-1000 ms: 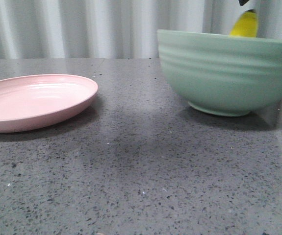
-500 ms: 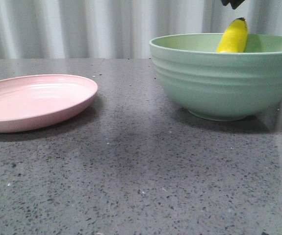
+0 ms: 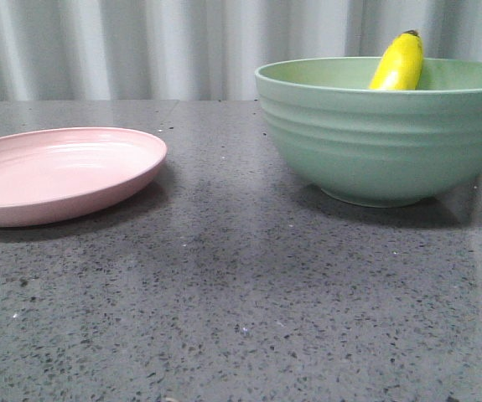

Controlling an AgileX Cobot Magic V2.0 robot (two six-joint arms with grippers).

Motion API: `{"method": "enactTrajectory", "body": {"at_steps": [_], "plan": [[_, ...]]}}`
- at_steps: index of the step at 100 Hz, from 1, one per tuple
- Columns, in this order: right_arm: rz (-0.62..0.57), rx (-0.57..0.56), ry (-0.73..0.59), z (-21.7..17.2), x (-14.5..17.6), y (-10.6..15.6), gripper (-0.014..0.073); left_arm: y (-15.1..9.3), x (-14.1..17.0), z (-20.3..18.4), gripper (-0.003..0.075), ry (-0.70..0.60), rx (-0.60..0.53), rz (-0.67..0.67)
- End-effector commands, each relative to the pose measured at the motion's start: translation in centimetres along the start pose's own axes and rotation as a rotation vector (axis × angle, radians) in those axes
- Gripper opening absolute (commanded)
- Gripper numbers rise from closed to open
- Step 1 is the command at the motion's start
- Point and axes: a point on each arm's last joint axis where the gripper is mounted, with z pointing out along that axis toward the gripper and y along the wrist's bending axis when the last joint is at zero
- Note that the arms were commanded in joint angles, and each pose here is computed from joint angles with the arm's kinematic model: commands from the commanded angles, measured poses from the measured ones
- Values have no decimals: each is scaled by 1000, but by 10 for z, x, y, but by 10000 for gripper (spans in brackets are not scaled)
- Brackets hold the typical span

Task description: Transfer banana from pink plate to green bowl

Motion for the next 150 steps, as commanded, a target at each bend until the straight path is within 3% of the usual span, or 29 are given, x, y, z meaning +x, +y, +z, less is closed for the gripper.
{"method": "enactTrajectory", "body": {"at_steps": [1,32,64,105,116,150], "plan": [[-35,15,-177,-32,-3,4,-64,-3,-11,-26,-20,-172,-38,-6],[-51,55,-357,-73,58,3,-64,-7,33,-39,-20,-359,-97,-31],[-62,80,-541,-99,123,0,-64,-15,119,-40,-20,-536,-146,-98],[-76,112,-760,-99,204,-9,-64,-23,220,-41,-20,-739,-218,-106],[-135,137,-784,-98,219,-11,-64,-24,232,-42,-20,-787,-230,-105],[-135,135,-788,-97,230,-12,-64,-25,236,-46,-20,-814,-231,-102]]}}
